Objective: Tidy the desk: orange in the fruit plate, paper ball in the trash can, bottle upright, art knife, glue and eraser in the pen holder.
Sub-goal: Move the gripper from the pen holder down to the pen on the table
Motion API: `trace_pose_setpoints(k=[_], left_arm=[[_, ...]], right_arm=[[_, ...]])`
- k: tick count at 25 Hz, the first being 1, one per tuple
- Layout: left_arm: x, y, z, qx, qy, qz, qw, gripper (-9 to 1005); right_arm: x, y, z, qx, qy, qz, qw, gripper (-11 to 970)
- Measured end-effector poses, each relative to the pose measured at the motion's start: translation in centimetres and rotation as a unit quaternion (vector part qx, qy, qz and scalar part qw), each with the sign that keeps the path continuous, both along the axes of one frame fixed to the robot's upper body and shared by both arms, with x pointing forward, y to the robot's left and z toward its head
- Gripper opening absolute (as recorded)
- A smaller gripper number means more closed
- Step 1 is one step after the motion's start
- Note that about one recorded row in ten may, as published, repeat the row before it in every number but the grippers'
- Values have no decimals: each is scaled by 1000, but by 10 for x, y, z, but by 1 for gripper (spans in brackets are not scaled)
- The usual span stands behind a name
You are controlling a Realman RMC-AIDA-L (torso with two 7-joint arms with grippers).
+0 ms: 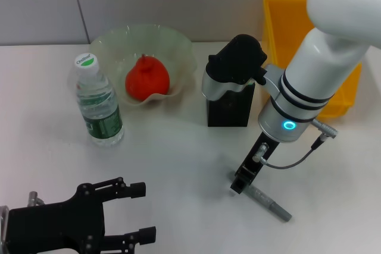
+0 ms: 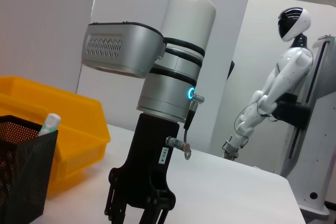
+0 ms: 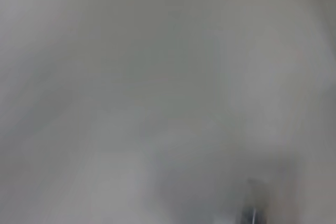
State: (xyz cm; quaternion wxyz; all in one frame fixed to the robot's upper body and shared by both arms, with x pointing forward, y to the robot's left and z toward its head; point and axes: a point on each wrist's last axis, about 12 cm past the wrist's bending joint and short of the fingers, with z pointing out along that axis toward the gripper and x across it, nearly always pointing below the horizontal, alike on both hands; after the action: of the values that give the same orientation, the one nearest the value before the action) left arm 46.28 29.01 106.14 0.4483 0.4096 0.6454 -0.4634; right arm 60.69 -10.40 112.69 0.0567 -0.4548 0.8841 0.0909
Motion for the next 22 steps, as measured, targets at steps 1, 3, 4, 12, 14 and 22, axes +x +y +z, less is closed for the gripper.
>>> trace_pose_setpoints(k=[1,3,4,12,14,22], left_arm=[[0,0,0,0,0,0,1000,802],[0,0,0,0,1,-1,1000,802],[-1,0,0,0,1,-1,1000,801],[0,0,-1,3,-2,0,1000,800],[0,0,-1,4,-5,1,1000,799],[0,1,-2,12,-6,0,1000,798]], right_arm=[[0,0,0,-1,-1,1,1000,452],[-2,1,-2,-3,0,6,1000,452],[-3,2,-3,-3,1,10,1000,453],[-4,3,-4,-5,0,13,1000,358],[-4,3,-4,-5,0,13,1000,335],[-3,3,-4,-7,-3,13,1000,318]])
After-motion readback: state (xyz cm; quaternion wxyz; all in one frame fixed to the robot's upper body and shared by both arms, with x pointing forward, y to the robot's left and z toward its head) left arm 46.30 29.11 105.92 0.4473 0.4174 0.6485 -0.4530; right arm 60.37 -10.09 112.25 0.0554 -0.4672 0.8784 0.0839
